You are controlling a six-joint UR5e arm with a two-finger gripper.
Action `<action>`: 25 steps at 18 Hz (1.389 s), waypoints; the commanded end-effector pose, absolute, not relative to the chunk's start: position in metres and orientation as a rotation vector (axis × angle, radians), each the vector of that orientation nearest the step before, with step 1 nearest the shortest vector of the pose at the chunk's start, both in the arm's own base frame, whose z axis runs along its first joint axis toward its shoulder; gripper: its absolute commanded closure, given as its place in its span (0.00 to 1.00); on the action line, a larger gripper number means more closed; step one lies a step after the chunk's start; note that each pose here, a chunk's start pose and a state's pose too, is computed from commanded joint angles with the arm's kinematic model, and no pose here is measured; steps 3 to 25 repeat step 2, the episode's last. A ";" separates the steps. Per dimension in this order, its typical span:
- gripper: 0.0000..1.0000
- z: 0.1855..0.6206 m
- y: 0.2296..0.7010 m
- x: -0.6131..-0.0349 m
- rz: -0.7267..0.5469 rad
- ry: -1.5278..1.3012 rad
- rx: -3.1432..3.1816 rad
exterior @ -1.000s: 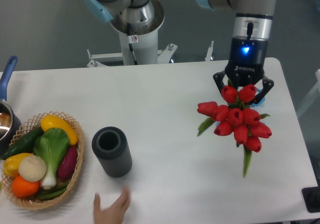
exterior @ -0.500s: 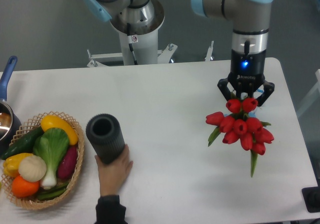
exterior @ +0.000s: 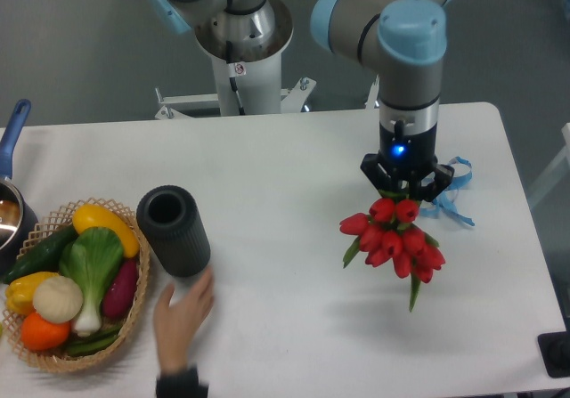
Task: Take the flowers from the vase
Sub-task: 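Carry the tulip bunch away from the vase toward the blue ribbon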
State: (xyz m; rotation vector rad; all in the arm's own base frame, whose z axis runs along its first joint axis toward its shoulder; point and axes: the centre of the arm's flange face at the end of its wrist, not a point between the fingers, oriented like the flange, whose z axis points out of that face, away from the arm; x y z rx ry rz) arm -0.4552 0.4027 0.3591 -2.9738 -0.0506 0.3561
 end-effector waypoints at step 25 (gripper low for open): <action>0.88 0.358 0.403 -0.455 0.354 -0.057 -2.974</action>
